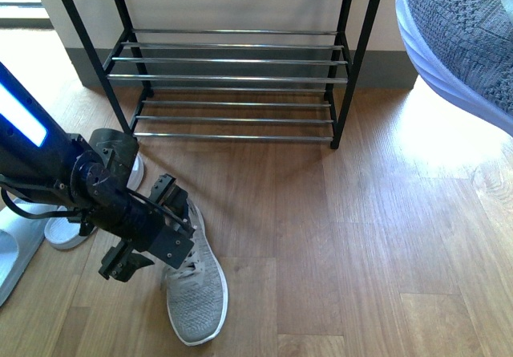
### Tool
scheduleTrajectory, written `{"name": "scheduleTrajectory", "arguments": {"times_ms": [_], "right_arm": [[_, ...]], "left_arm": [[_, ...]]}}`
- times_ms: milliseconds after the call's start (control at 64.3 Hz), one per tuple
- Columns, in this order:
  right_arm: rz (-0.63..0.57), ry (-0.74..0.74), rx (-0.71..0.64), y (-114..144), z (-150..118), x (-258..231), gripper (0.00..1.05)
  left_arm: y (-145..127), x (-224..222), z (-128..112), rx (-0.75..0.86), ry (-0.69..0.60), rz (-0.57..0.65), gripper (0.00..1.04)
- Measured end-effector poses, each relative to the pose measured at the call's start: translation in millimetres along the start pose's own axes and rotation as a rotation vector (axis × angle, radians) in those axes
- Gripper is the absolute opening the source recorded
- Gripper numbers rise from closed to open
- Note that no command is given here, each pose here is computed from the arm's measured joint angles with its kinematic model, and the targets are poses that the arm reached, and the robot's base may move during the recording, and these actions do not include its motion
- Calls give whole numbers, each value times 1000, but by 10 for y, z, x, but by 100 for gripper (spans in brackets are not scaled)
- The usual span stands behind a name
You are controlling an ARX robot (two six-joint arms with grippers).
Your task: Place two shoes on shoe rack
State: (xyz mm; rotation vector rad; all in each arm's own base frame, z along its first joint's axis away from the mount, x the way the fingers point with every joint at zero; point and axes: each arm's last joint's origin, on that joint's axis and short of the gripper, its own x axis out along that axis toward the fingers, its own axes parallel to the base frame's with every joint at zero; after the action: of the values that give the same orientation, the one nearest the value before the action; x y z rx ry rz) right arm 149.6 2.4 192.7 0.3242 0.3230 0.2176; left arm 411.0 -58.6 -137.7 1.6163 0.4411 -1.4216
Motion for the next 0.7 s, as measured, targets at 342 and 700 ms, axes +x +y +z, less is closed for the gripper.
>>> {"name": "scheduleTrajectory", "arguments": {"times_ms": [342, 700], "right_arm": [[0, 0, 0, 0, 0, 0, 1], [0, 0, 0, 0, 0, 0, 1]], "left_arm": [[-32, 126, -25, -25, 3, -8, 68], [-23, 120, -35, -46, 33, -10, 15]]}}
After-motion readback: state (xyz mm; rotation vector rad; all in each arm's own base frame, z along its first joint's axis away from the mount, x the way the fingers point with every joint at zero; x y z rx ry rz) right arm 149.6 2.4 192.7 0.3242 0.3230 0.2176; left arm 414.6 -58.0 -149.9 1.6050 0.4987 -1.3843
